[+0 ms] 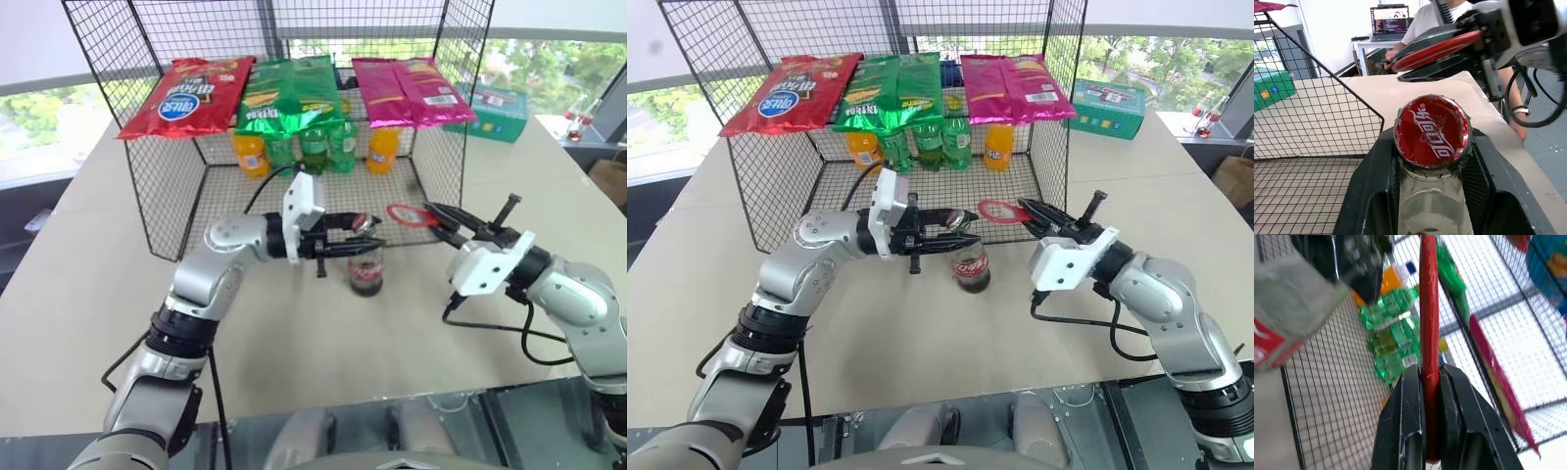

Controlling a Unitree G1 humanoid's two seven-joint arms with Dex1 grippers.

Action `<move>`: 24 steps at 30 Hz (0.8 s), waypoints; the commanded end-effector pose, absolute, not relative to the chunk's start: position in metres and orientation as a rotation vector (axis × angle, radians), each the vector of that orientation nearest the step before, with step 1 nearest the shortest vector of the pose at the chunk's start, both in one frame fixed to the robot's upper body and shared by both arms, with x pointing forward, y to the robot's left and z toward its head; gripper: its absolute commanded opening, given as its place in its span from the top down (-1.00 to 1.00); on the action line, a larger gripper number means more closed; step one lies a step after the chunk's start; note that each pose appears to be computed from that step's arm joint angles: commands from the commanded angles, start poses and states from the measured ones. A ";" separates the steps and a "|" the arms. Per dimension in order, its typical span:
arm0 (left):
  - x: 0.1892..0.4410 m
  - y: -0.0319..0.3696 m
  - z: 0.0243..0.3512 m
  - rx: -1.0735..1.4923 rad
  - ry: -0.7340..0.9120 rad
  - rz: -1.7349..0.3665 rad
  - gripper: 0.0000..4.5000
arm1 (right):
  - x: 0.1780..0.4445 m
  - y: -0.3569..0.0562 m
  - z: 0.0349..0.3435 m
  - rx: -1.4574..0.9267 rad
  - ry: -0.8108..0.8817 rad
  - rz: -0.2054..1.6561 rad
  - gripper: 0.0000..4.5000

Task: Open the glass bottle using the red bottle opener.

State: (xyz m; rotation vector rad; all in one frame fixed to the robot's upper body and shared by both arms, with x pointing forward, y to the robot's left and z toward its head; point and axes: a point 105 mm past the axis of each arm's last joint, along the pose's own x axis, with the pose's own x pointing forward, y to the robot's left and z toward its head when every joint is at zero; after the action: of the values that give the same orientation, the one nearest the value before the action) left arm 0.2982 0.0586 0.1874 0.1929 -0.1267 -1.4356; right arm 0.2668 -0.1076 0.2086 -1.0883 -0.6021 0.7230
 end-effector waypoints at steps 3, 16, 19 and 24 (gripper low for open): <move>0.309 0.068 0.163 0.229 -0.006 -1.364 0.50 | 0.253 -0.094 0.220 -1.126 -0.693 0.776 1.00; 0.308 0.065 0.161 0.249 0.007 -1.376 0.50 | 0.257 -0.077 0.217 -1.225 -0.727 0.855 1.00; 0.307 0.063 0.161 0.257 0.004 -1.383 0.50 | 0.263 -0.074 0.220 -1.223 -0.734 0.833 1.00; 0.306 0.061 0.163 0.255 -0.001 -1.383 0.50 | 0.272 -0.075 0.222 -1.214 -0.731 0.798 1.00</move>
State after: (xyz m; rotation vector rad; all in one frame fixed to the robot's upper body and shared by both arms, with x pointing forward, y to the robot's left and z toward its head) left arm 0.2969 0.0540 0.1883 0.2137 -0.1222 -1.4468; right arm 0.2733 -0.0768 0.2119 -1.2118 -0.6873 0.8275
